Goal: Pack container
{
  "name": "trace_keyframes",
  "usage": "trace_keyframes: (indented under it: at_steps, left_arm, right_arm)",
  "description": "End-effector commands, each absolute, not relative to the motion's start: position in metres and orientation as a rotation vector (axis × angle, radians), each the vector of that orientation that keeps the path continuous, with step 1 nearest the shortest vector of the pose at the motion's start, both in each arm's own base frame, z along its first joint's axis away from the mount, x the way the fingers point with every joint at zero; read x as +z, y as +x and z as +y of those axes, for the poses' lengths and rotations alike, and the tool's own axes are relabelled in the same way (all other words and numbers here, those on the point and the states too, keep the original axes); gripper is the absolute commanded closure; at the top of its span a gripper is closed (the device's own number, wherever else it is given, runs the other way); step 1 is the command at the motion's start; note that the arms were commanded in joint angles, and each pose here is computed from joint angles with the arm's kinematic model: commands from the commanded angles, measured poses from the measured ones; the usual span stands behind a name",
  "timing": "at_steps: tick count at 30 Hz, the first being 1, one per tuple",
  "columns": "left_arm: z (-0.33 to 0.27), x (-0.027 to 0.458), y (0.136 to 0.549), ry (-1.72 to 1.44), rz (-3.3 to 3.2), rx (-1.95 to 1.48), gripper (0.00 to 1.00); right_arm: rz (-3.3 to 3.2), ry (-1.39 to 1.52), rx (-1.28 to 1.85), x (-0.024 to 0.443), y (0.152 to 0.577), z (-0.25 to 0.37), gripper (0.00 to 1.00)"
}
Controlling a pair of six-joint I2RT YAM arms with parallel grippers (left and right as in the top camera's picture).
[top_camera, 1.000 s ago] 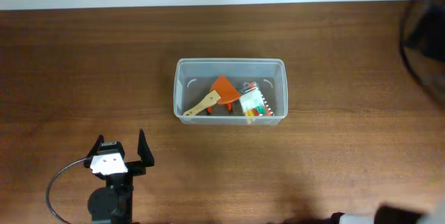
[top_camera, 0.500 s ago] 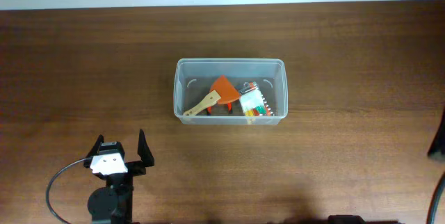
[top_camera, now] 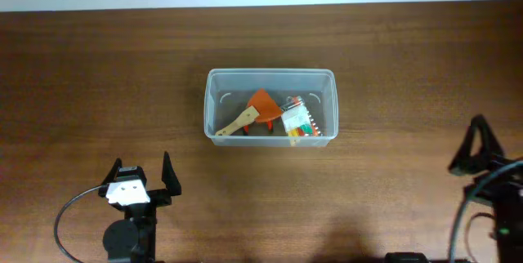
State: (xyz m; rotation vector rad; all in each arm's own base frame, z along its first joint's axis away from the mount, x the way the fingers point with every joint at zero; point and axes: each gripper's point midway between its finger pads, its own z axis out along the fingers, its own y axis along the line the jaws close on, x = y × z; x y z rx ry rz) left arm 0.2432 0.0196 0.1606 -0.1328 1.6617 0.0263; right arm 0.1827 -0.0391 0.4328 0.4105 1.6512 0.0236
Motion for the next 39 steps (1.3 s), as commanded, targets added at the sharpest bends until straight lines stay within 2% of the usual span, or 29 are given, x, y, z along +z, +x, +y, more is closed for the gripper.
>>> trace_keyframes:
  at_steps: [1,13,19,30,39]
  left_arm:
    - [0.019,0.157,0.243,-0.117,1.664,0.034,0.01]
    - [0.019,0.157,0.243,-0.116,1.664,0.034,0.01]
    - [0.019,0.157,0.243,-0.116,1.664,0.034,0.01]
    - [0.019,0.157,0.243,-0.116,1.664,0.034,0.01]
    - [0.019,0.157,0.243,-0.116,1.664,0.034,0.01]
  right_arm:
    - [1.636,0.442,0.051,0.395,0.188,-0.040,0.01]
    - [1.551,0.341,0.165,0.281,0.214,-0.020,0.02]
    - [1.563,0.326,0.180,0.245,0.218,-0.017,0.01]
    - [1.645,0.328,0.171,0.199,0.227,-0.016,0.01]
    - [1.678,0.327,0.166,0.181,0.231,-0.016,0.01]
